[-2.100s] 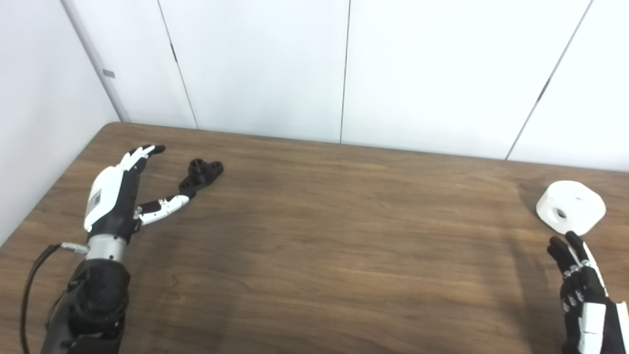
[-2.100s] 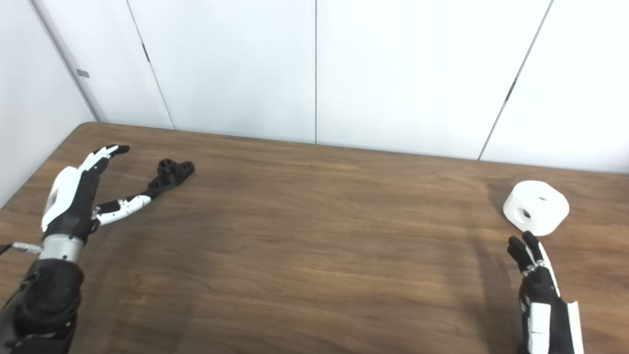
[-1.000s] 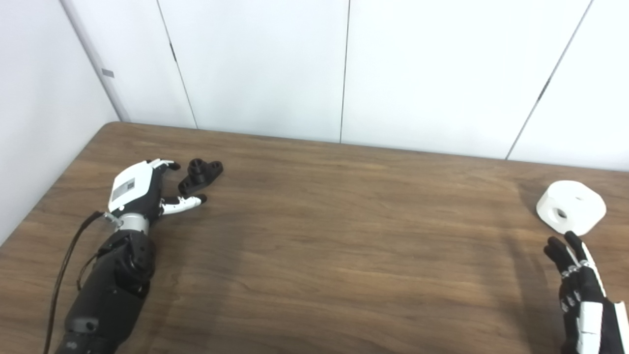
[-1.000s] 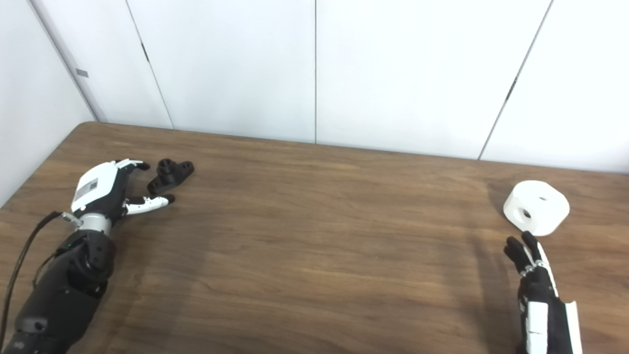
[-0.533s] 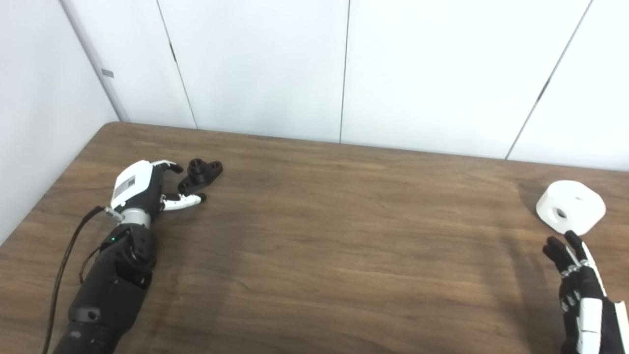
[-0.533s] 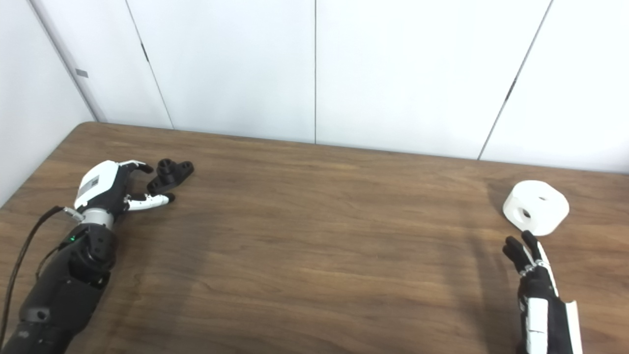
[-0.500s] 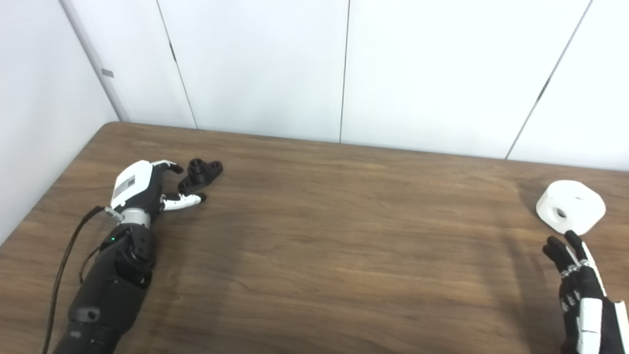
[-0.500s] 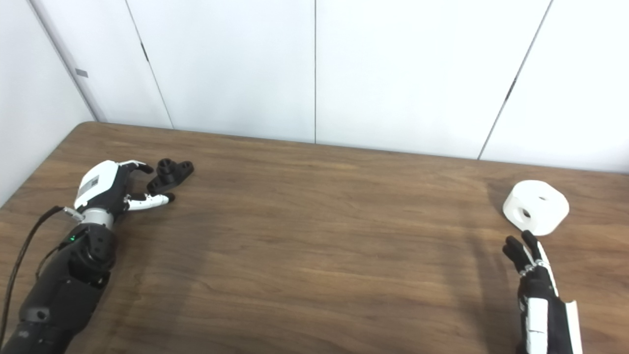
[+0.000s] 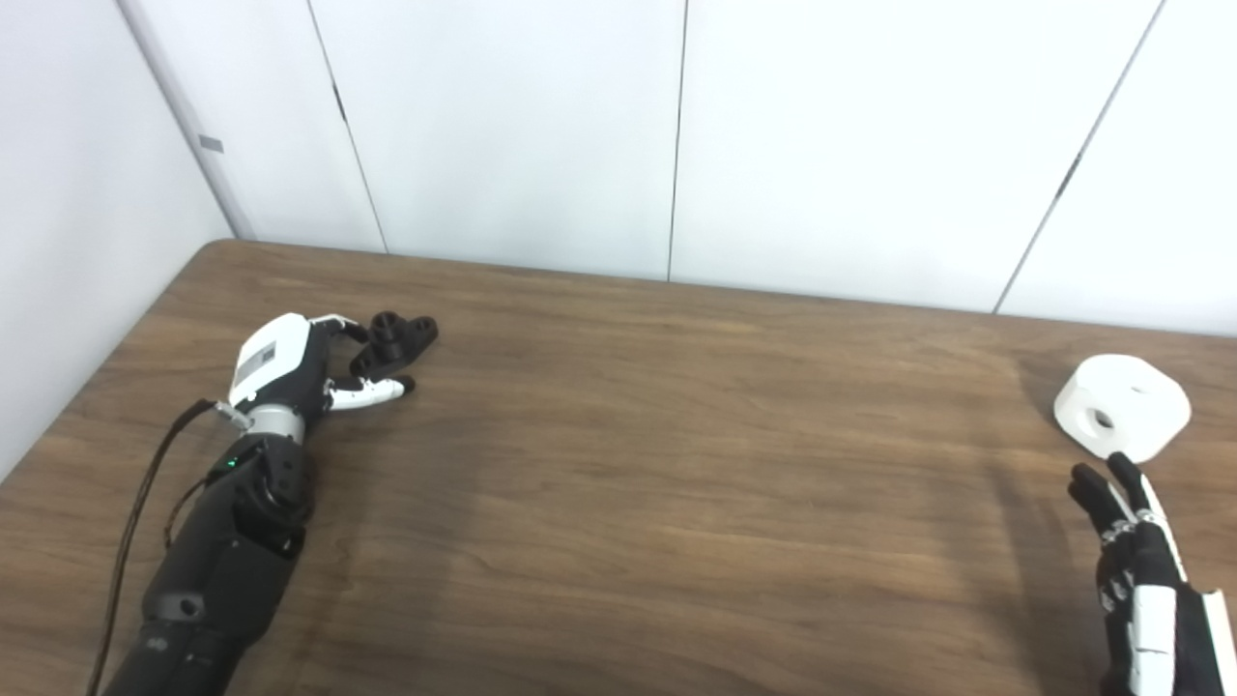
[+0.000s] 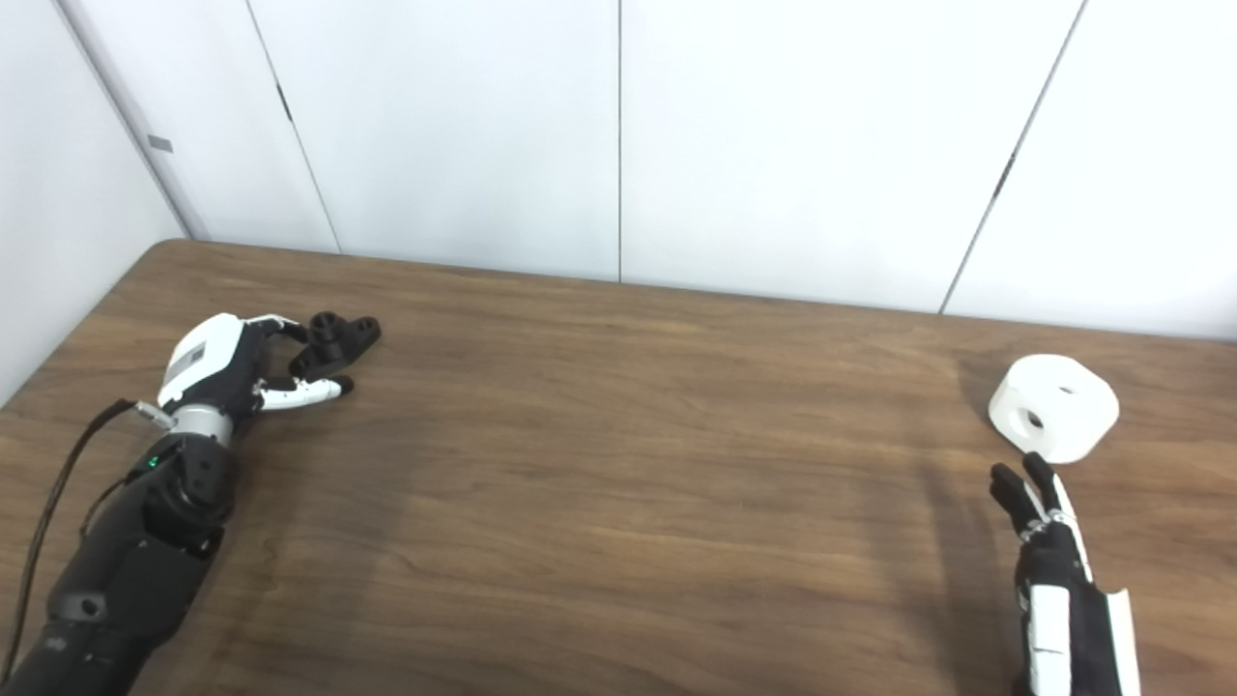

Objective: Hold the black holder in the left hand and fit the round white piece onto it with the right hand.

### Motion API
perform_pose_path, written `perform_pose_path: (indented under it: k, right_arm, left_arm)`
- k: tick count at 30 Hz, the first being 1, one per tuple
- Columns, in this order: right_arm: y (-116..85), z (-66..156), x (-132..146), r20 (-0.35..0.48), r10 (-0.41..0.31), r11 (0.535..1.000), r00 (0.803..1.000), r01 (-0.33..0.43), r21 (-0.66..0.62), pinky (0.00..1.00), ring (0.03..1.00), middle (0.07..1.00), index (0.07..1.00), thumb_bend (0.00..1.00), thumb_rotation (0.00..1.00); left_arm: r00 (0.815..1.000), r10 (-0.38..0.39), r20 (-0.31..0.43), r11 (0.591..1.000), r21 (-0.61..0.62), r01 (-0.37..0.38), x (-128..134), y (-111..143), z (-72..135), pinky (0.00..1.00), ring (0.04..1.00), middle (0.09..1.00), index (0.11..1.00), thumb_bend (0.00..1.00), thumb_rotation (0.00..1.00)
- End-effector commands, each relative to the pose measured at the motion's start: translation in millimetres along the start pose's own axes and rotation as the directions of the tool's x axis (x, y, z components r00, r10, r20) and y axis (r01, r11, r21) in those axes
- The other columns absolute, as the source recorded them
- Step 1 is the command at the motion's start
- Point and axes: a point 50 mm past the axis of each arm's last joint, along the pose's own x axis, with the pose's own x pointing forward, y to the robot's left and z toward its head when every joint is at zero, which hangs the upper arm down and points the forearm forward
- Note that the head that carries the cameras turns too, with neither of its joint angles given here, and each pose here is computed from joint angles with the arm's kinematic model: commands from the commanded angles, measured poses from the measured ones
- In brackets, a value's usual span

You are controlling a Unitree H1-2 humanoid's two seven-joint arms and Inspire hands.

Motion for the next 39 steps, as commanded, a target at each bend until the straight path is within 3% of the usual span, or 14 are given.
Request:
perform_pose_path:
  k: [1,17,39]
  right_arm:
    - [-1.7,-28.6,-46.0,-0.166,-0.016,1.0,0.986,0.015,-0.011,1.0,0.92,0.891,0.953,0.53,1.0]
    - [1.7,-24.4,-49.2,-0.169,-0.021,1.0,0.985,0.022,0.008,1.0,0.921,0.893,0.956,0.5,1.0]
    - [-2.4,-21.1,-49.7,-0.174,-0.016,1.0,0.985,0.019,0.018,1.0,0.918,0.894,0.958,0.48,1.0]
  left_arm:
    - [0.994,0.083,0.066,0.996,0.009,-0.084,15.6,28.7,14.6,1.0,0.947,0.872,0.716,0.79,0.32]
    - [0.996,0.075,0.05,0.997,0.001,-0.075,24.5,26.0,16.9,1.0,0.944,0.86,0.71,0.77,0.3]
    - [0.997,0.077,0.028,0.996,0.034,-0.078,19.3,27.5,8.0,1.0,0.928,0.841,0.637,0.76,0.23]
